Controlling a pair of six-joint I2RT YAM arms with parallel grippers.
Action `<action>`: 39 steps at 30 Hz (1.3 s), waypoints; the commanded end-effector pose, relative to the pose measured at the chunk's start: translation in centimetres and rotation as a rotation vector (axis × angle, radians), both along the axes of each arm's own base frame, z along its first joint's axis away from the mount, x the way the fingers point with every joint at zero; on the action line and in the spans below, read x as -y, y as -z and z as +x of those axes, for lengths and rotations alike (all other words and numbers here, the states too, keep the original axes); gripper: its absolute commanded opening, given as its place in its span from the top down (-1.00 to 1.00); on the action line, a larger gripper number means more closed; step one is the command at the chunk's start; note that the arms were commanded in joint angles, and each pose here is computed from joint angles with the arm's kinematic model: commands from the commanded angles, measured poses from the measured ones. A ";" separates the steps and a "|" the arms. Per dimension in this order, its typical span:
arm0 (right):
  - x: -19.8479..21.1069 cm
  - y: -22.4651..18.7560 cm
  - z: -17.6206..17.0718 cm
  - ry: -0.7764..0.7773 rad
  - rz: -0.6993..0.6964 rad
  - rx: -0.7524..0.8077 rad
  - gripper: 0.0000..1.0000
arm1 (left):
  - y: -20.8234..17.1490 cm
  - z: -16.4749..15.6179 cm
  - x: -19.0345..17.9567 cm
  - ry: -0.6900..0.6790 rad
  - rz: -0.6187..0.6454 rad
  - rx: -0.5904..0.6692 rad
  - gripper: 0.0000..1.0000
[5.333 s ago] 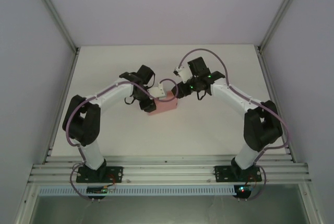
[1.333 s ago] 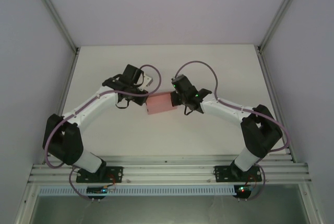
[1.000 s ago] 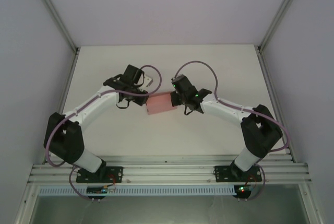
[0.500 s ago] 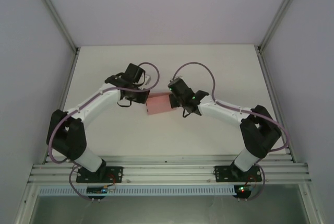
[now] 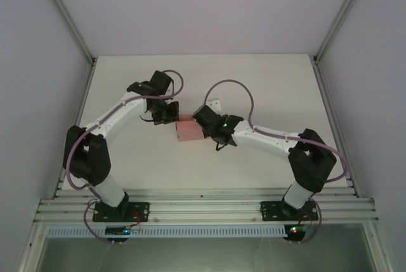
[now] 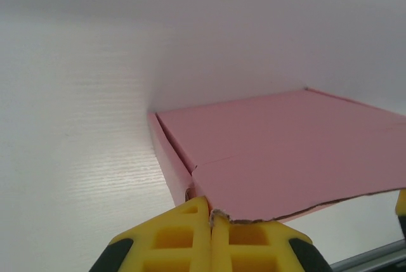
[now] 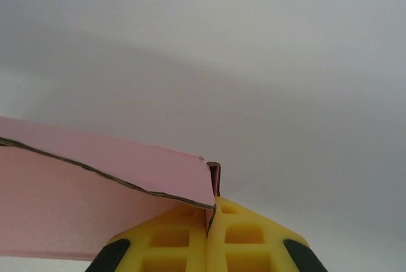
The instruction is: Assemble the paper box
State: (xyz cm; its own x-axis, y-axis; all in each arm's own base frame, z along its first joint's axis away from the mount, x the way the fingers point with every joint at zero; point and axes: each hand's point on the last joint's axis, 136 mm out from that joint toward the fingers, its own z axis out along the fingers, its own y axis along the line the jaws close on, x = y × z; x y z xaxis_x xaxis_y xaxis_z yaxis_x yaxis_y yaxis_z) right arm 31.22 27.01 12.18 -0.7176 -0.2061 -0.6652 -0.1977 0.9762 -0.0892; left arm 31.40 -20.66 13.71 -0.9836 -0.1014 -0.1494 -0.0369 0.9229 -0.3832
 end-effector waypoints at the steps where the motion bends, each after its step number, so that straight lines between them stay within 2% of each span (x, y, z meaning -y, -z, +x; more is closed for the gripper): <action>1: 3.0 5.7 -4.6 -0.033 -0.192 -0.225 1.00 | -1.5 -0.1 2.6 -0.006 -0.127 -0.054 1.00; 5: 3.5 6.1 -5.0 -0.032 -0.184 -0.231 1.00 | -0.6 0.0 0.6 0.029 0.021 -0.001 1.00; 13: 3.2 5.9 -4.4 -0.062 -0.173 -0.193 1.00 | 0.8 -1.4 0.1 0.211 0.189 0.098 1.00; 17: 3.5 5.7 -3.9 -0.039 -0.181 -0.153 1.00 | 2.1 -1.7 -0.4 0.195 0.214 0.110 1.00; 20: 3.3 5.7 -3.7 -0.037 -0.158 -0.107 1.00 | 3.6 -2.1 0.3 0.193 0.192 0.171 1.00; 24: 1.9 5.9 -4.2 -0.088 -0.067 -0.109 1.00 | 5.5 -3.6 1.4 0.163 0.129 0.195 1.00; 28: 0.0 4.0 -4.3 -0.166 0.037 -0.081 0.92 | 6.4 -4.5 1.5 0.164 0.162 0.227 1.00; 30: -0.7 2.4 -4.3 -0.200 0.106 -0.053 0.80 | 6.5 -4.5 0.8 0.157 0.228 0.235 1.00; 31: -1.0 1.2 -4.0 -0.213 0.155 -0.039 0.67 | 6.5 -4.6 0.6 0.165 0.245 0.235 1.00; 35: -2.1 -3.1 -3.2 -0.283 0.340 -0.008 -0.35 | 6.4 -4.5 1.0 0.189 0.239 0.246 1.00; 37: -1.6 -5.0 -2.2 -0.271 0.388 0.022 -0.58 | 6.2 -4.2 1.1 0.192 0.245 0.261 1.00; 39: -0.9 -6.4 -1.1 -0.242 0.420 0.053 -0.98 | 6.0 -4.1 1.0 0.191 0.250 0.272 1.00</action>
